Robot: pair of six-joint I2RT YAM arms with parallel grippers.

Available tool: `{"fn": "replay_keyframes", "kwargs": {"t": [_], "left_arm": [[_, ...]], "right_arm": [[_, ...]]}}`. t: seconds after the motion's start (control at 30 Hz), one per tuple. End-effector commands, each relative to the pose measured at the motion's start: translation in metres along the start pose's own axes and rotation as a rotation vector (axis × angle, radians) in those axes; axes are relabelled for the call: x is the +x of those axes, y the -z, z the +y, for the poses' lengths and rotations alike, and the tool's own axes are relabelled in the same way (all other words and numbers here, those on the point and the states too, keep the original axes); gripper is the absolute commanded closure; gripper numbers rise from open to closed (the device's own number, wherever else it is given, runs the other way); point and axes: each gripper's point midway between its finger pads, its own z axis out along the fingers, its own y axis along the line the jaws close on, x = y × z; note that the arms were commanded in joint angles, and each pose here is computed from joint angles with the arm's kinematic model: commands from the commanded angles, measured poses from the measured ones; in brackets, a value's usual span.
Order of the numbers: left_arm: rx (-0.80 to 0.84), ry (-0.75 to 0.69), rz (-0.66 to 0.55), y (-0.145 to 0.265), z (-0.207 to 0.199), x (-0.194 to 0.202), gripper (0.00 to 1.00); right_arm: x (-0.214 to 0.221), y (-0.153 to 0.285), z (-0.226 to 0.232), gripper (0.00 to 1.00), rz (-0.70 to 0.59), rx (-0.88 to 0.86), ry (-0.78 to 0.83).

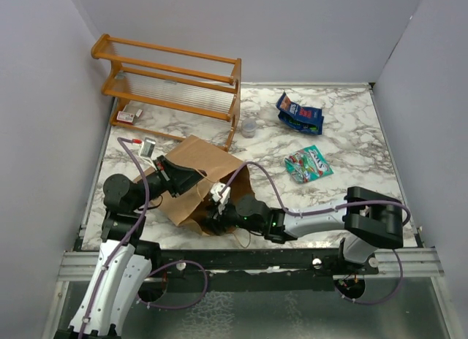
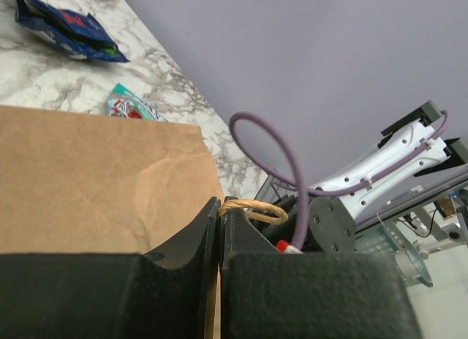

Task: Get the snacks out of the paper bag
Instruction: Take out the snack from the paper bag.

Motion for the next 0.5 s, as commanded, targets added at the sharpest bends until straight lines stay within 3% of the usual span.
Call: {"fn": "replay_keyframes", "kwargs": {"t": [0.0, 0.1, 0.23, 0.27, 0.33, 0.4, 0.47], "left_arm": [[0.072, 0.002, 0.024, 0.006, -0.009, 0.014, 1.00], [0.064, -0.004, 0.002, 0.008, -0.013, 0.010, 1.00], [0.064, -0.018, -0.027, 0.006, -0.024, -0.006, 1.00], [0.081, -0.054, -0.056, 0.004, -0.041, -0.024, 1.00], [0.086, -0.065, -0.062, 0.002, -0.047, -0.033, 1.00], [0.093, -0.073, -0.060, 0.001, -0.053, -0.038, 1.00], [0.096, -0.086, -0.059, 0.001, -0.056, -0.040, 1.00]], "right_arm": [[-0.033, 0.014, -0.032, 0.44, -0.146, 0.152, 0.245], [-0.042, 0.021, -0.039, 0.34, -0.199, 0.165, 0.489], [-0.046, 0.030, -0.037, 0.27, -0.262, 0.130, 0.654], [-0.042, 0.034, -0.032, 0.23, -0.321, 0.097, 0.792], [-0.041, 0.033, -0.035, 0.21, -0.338, 0.108, 0.880], [-0.036, 0.024, -0.037, 0.25, -0.297, 0.089, 0.960], [-0.035, 0.012, -0.036, 0.50, -0.257, 0.052, 1.023]]}}
